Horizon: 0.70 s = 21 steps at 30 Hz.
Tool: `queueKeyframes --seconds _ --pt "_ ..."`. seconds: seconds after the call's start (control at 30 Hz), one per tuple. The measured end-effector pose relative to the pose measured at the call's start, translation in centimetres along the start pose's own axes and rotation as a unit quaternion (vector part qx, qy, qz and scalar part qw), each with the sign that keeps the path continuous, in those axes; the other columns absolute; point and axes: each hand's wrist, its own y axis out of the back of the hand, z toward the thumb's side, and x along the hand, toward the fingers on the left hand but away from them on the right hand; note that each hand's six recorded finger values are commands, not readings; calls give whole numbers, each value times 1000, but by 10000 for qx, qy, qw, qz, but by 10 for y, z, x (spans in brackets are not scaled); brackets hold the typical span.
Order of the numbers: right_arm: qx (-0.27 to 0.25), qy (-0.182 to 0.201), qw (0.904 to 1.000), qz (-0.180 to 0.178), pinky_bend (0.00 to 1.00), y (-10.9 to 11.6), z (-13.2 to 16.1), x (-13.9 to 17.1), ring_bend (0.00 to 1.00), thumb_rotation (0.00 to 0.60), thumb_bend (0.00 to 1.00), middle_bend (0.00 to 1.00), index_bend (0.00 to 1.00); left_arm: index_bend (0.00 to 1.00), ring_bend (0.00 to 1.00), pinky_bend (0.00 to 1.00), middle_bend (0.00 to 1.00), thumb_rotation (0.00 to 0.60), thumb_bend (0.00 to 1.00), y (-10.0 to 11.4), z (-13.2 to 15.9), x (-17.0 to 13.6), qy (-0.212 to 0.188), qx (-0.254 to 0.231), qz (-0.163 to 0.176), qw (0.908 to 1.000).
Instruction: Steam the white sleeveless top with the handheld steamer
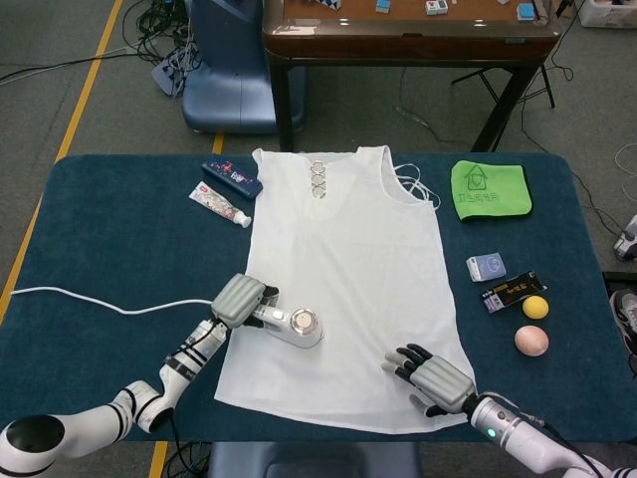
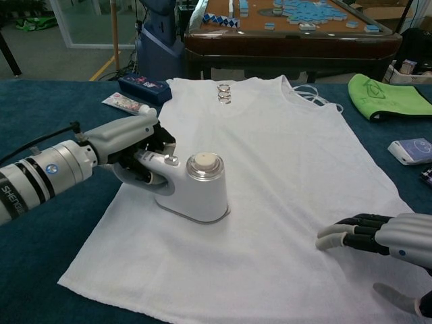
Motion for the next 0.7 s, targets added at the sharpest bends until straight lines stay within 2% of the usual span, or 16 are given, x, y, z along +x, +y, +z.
queueKeyframes --seconds 0.4,0.7 --pt "11 -28 10000 -3 12 2 0 -1 0 562 565 72 0 831 695 730 839 600 185 22 -49 18 547 230 392 9975" --pt "30 -28 10000 -24 12 4 1 -1 0 562 564 72 0 831 695 730 839 600 185 45 -80 14 841 448 766 9925"
